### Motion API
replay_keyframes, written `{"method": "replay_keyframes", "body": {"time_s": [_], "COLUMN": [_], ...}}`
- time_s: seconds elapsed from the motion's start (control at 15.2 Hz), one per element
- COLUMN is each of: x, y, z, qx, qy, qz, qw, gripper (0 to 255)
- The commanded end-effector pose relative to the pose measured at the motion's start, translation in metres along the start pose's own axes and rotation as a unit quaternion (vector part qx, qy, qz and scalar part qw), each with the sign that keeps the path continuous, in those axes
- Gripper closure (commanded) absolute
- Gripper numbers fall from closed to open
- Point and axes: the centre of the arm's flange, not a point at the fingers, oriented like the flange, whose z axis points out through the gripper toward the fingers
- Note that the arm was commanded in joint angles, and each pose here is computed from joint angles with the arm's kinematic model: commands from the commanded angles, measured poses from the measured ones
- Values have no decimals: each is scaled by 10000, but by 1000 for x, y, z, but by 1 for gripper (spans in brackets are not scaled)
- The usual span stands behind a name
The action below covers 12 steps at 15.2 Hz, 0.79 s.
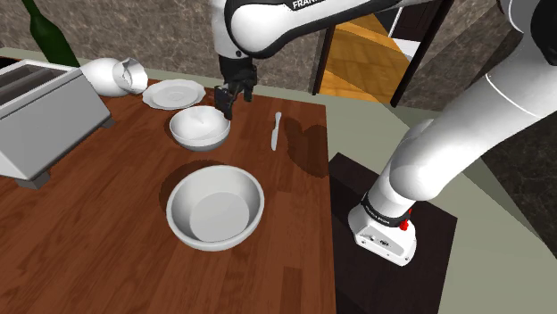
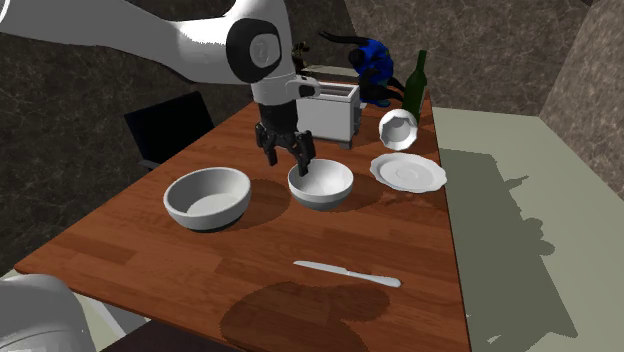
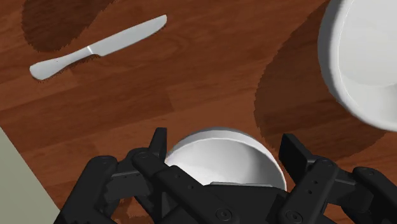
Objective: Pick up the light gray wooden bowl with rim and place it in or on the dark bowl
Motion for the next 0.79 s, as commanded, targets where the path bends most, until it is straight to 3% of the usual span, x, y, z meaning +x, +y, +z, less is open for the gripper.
{"method": "replay_keyframes", "body": {"time_s": [0.0, 0.73], "x": [19, 117], "y": [-14, -102], "z": [12, 77], "qx": [-21, -169], "qy": [15, 78], "qz": [5, 8], "qw": [10000, 9998], "gripper": [0, 0]}}
